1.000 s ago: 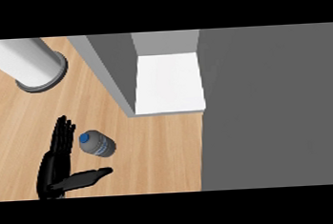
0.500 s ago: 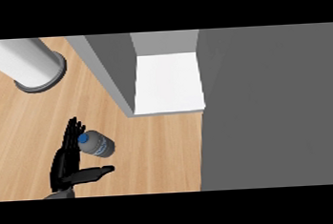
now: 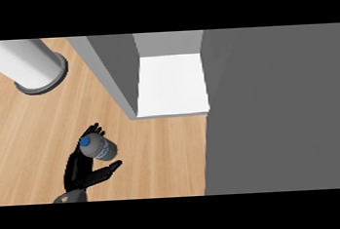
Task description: Pick up the bottled water, place it into the cabinet and close the cabinet
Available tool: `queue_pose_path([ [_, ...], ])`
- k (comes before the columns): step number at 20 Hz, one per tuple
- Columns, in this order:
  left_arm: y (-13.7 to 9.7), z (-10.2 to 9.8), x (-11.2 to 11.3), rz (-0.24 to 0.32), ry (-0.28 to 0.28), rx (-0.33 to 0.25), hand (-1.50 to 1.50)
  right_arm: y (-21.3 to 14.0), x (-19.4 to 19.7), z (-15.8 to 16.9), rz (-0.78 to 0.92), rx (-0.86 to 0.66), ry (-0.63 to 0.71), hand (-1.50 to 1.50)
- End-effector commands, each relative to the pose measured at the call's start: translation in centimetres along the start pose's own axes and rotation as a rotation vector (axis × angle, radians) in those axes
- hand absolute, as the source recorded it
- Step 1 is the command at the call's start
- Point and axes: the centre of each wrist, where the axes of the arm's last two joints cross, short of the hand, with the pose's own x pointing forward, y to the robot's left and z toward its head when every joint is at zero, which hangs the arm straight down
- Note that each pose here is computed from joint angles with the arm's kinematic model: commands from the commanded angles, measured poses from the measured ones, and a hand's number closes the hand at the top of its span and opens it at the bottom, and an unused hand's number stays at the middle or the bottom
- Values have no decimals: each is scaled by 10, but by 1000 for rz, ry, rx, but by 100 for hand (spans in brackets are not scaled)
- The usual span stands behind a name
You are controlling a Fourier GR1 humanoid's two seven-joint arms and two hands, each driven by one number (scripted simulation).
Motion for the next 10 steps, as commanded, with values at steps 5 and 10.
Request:
queue_pose_path([
  [5, -16, -22, -8, 122, -3, 20, 150, -2, 32, -5, 19, 16, -44, -150],
  [10, -14, -12, -16, 160, -31, 23, 150, -3, 28, 1, 5, 4, -50, -150],
])
